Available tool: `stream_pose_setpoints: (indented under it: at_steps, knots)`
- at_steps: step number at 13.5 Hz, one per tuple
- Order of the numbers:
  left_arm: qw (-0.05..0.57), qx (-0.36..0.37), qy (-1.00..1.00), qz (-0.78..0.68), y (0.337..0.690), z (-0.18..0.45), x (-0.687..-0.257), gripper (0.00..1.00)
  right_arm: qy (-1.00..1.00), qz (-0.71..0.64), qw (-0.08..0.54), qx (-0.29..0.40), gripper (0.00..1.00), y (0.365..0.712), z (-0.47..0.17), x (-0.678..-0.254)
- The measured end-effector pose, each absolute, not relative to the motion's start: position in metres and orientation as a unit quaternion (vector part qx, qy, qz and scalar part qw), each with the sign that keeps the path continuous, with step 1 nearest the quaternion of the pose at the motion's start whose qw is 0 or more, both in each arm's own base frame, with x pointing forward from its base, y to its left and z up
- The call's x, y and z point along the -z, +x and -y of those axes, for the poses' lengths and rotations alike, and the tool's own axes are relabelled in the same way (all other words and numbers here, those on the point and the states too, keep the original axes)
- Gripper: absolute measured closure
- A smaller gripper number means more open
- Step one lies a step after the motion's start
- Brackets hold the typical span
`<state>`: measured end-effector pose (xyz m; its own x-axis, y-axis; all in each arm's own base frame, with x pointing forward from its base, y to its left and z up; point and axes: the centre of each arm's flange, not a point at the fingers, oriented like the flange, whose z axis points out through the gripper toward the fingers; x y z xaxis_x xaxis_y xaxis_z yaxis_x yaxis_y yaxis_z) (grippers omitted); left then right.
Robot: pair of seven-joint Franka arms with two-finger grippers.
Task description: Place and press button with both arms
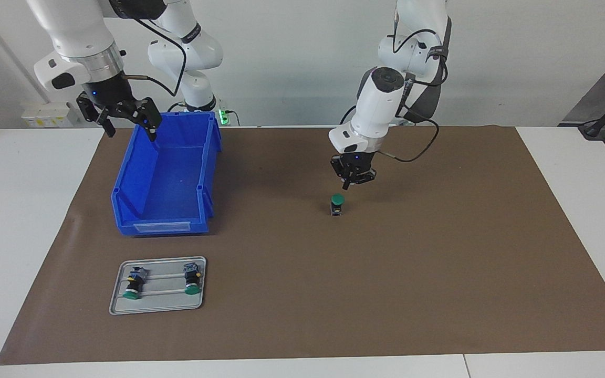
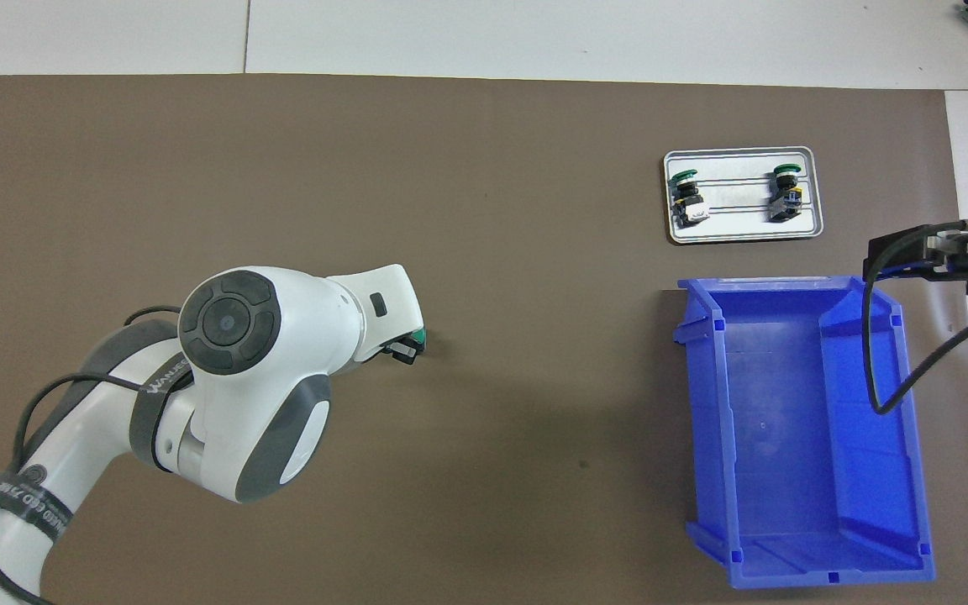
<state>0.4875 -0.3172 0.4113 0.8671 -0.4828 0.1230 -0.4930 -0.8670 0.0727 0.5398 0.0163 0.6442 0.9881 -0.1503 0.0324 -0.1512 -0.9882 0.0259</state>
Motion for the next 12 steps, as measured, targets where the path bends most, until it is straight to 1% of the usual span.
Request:
stream_pose_setpoints:
  at_steps: [6, 12]
  knots:
    - [0.023, -0.034, 0.963, 0.267, 0.500, 0.335, -0.367, 0.99, 0.997, 0.076, 0.014, -0.015, 0.00, 0.540, -0.016, -0.644]
    - [0.017, -0.023, 0.963, 0.269, 0.501, 0.336, -0.374, 0.99, 0.997, 0.076, 0.014, -0.015, 0.00, 0.540, -0.016, -0.644]
